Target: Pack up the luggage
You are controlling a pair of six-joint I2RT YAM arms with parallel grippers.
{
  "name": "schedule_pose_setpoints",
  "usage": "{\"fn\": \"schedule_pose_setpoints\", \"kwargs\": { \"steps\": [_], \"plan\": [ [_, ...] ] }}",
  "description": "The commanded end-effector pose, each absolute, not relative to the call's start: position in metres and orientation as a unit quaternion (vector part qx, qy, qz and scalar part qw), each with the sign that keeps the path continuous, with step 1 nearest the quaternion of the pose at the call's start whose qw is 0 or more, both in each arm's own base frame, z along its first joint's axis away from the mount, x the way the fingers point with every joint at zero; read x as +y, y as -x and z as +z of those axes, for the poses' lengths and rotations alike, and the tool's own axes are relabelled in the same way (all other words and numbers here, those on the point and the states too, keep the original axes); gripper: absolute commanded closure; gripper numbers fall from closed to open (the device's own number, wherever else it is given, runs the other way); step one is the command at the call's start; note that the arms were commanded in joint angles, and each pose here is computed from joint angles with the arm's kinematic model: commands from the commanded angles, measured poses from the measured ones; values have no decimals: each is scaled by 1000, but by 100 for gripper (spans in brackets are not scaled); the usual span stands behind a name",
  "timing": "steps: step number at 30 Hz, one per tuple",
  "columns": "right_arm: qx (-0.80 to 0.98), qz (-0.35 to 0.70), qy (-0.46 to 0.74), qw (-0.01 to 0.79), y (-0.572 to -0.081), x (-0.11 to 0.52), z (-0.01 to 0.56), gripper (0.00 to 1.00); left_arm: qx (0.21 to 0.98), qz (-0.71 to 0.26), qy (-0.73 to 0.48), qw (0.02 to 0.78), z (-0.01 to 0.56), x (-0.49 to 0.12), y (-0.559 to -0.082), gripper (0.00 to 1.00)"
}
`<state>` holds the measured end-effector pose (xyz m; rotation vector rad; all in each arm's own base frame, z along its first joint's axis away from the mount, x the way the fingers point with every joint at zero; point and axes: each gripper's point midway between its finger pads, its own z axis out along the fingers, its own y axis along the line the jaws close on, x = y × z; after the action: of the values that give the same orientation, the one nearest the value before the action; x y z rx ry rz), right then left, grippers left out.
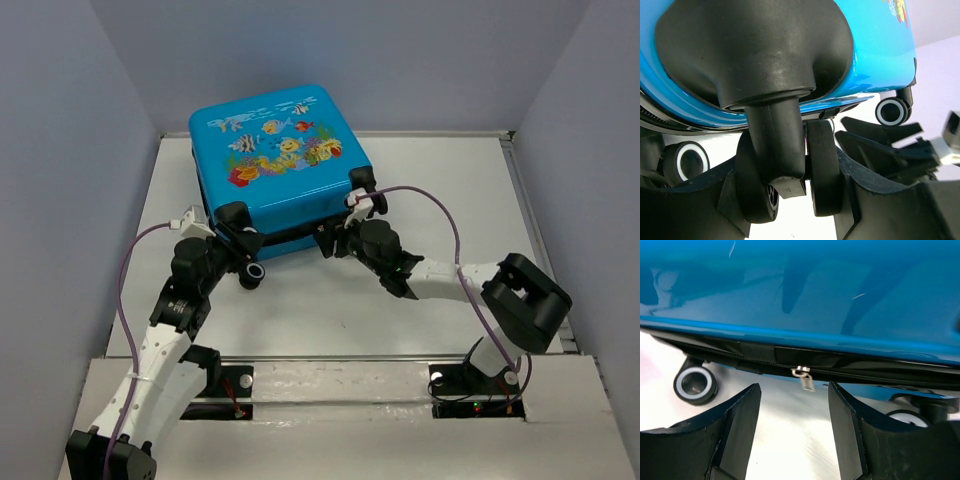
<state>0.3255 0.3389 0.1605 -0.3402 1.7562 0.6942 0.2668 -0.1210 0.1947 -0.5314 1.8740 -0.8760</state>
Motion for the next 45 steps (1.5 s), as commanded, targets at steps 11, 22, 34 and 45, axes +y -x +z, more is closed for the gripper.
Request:
{"fn": "schedule_pose_setpoints", "kwargs": {
  "steps": [11,22,34,45],
  "plan": [
    [761,294,145,560,-356,366,154,55,688,-465,69,553,273,-162,-258,94],
    [730,310,138,593,-352,359,165,93,689,-479,60,541,275,-170,-260,94],
    [628,524,259,513,-185,500,204,93,598,-622,-46,503,424,-269,-232,94],
    [580,616,154,510,-168,462,222,64,596,-638,10,487,392,-254,-205,94]
  ]
}}
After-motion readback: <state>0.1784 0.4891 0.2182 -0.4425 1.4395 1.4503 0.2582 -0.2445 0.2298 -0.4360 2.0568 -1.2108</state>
